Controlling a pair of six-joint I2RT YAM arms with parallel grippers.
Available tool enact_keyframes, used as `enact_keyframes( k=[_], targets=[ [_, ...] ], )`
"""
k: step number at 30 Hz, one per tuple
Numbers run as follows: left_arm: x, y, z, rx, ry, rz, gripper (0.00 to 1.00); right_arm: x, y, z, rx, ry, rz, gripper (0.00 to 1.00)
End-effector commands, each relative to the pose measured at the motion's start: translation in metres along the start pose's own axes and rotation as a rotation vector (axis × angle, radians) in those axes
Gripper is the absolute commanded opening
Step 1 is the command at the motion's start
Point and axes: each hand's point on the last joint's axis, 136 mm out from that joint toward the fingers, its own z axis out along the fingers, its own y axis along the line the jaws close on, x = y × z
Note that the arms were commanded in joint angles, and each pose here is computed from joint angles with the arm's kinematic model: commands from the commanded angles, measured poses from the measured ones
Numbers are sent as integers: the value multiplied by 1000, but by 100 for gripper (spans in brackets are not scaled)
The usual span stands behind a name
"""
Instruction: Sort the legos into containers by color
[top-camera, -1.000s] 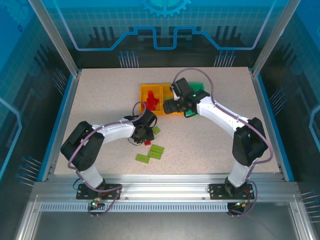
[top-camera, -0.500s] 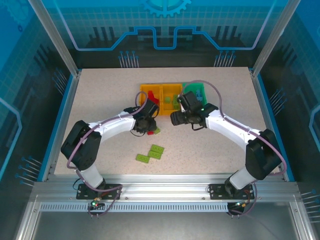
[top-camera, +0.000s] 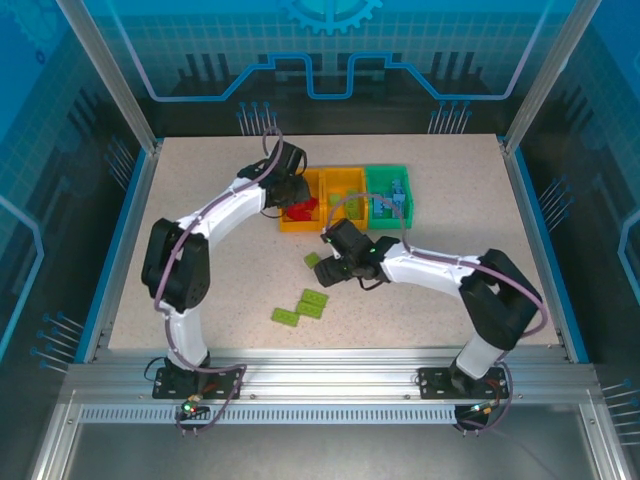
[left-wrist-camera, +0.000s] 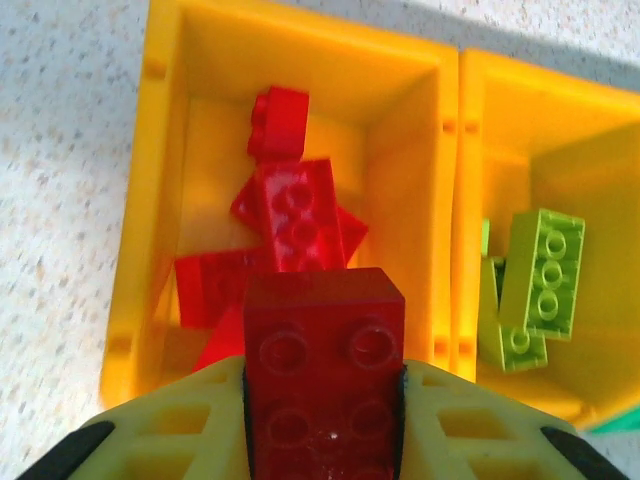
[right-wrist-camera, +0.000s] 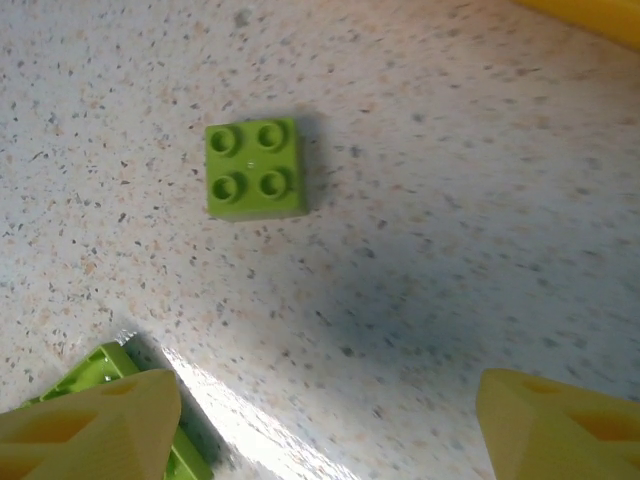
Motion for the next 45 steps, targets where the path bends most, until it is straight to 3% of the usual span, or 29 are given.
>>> enact_keyframes(
  k=[1,6,11,14,18,23,33,45],
  targets=[
    [-8,-3,16,21,36,28,31,-18,20,14,-28,-16,-20,80],
    [-17,-2,34,50,48,-15,33,-22,33,36,-24,33,-61,80],
    [-19,-2,37,67,44,-38,46,-21,35,53,-18,69,-74,73],
    [-21,-2,33,79,49,-60,64,-19,34,60,-6,88,-80,60],
    [-28,-5,15,103,19,-75,98,-20,36,61,-16,81,-84,42],
    [-33,-6,-16,123,-27,-81,99,-33,35,44,-9,33,-89,29],
    [8,38,-56,31,-30,-71,99,-85,10,-19,-15,-122,-52,29],
    [89,82,-72,-6,60,-109,99,-141,-73,-5,79,-140,49,29]
  ],
)
